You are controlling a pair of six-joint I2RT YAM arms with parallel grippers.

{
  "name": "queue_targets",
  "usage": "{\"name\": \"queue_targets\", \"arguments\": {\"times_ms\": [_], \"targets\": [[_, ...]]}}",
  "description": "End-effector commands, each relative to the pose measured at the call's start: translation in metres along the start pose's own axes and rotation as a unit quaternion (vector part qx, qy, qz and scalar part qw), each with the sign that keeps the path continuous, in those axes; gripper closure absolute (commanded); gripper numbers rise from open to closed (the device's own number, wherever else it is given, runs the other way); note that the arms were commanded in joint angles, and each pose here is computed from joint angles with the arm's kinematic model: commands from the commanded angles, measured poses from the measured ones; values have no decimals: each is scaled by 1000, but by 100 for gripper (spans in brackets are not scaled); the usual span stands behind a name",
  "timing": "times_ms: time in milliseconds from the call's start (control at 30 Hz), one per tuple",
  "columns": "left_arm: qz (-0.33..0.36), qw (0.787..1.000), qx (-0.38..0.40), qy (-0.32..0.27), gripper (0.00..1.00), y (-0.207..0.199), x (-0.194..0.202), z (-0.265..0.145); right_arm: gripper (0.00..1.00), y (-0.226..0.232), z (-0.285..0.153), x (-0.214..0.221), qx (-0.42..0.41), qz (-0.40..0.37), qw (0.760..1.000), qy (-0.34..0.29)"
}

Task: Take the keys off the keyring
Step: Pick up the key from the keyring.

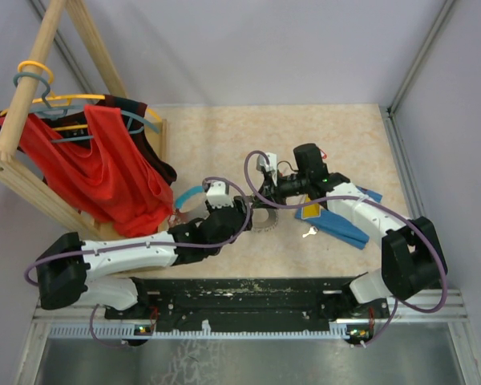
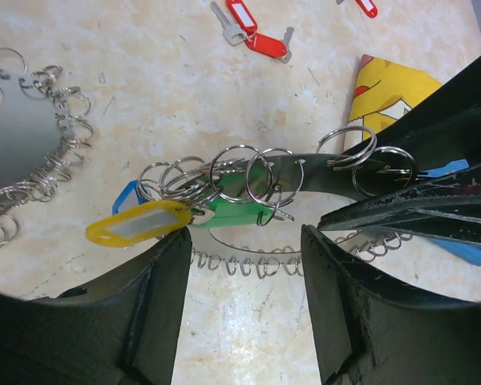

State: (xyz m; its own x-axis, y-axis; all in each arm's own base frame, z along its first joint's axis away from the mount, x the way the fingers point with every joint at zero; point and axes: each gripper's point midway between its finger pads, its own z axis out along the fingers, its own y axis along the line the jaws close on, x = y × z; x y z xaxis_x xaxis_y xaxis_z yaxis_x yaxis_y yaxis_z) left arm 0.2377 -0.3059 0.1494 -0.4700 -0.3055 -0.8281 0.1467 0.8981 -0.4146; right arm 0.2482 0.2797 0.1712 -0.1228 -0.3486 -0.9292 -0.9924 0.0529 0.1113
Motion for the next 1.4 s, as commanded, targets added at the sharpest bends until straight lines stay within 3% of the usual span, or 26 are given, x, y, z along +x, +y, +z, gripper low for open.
{"name": "queue_targets", "arguments": {"times_ms": [0, 467, 833, 1067, 1367], "targets": [[10, 1000, 3, -17, 37, 0, -21, -2, 100, 6, -2, -41, -12, -44, 998, -35], [63, 998, -3, 2, 41, 5, -25, 7, 100, 10, 0, -43, -16, -43, 998, -33], [84, 996, -10, -4, 59, 11, -30, 8, 100, 11, 3, -41, -20, -41, 999, -29], [99, 995, -6, -1, 76, 13, -31, 5, 100, 10, 4, -39, -16, -42, 999, -26], [142, 989, 37, 15, 92, 8, -30, -4, 100, 7, 4, -36, -9, -44, 999, -20]]}}
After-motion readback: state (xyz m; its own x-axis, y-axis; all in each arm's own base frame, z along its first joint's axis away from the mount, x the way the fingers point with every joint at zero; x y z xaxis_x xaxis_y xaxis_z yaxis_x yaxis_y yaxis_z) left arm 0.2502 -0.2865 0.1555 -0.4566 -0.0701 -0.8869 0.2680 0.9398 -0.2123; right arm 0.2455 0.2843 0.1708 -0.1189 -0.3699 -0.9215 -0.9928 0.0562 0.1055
